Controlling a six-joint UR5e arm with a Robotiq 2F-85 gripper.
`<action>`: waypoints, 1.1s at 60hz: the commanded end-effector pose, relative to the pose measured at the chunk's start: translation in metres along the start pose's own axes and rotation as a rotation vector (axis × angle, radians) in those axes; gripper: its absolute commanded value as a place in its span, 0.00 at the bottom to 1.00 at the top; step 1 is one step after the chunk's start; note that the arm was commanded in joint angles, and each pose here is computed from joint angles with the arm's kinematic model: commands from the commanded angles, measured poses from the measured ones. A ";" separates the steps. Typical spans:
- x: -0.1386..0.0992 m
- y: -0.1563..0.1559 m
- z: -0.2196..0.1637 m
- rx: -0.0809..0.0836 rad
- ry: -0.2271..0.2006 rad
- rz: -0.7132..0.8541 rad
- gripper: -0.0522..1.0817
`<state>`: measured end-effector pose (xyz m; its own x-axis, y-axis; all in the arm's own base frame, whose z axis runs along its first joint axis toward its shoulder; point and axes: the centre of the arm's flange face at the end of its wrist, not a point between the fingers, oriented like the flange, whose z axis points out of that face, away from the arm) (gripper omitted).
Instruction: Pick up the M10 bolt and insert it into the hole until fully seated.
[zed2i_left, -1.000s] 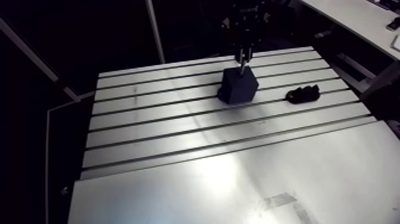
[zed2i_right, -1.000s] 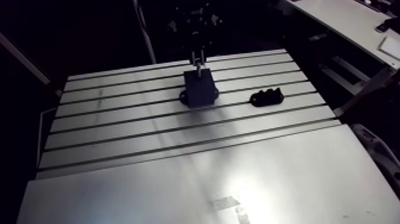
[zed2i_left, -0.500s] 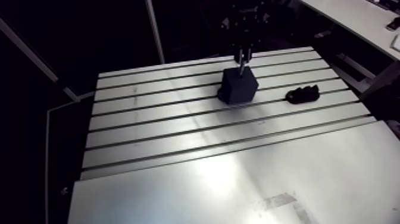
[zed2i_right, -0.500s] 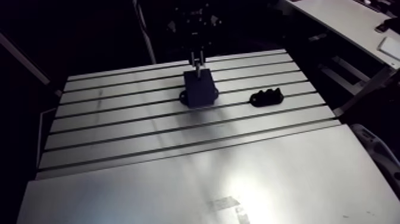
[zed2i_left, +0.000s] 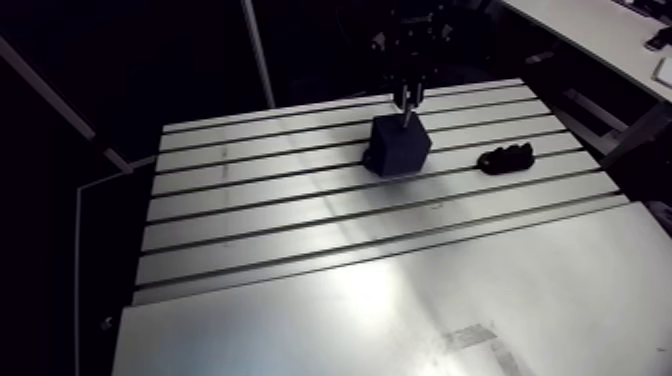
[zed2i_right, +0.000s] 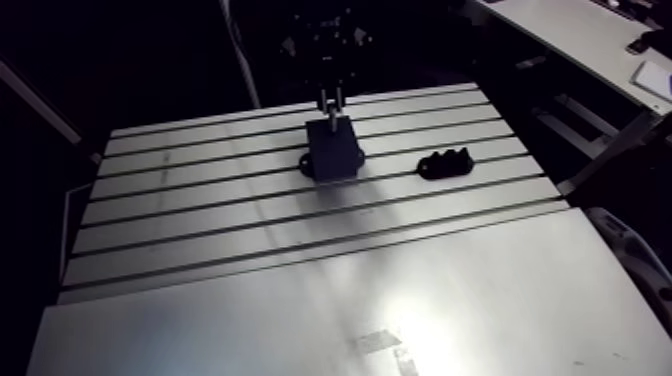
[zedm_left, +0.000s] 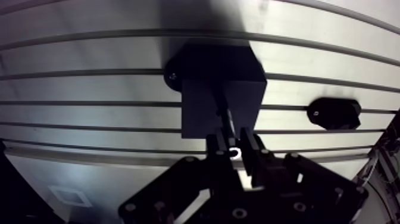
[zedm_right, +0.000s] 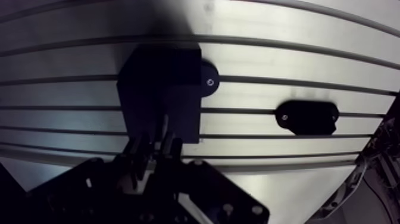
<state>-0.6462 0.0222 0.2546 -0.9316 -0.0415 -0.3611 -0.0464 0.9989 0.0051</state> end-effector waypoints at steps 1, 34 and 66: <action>0.000 0.000 0.000 0.000 -0.001 -0.001 1.00; -0.001 -0.001 0.005 0.003 -0.008 -0.002 1.00; -0.002 -0.003 0.009 0.002 -0.010 -0.002 1.00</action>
<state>-0.6421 0.0200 0.2497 -0.9284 -0.0433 -0.3690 -0.0474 0.9989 0.0019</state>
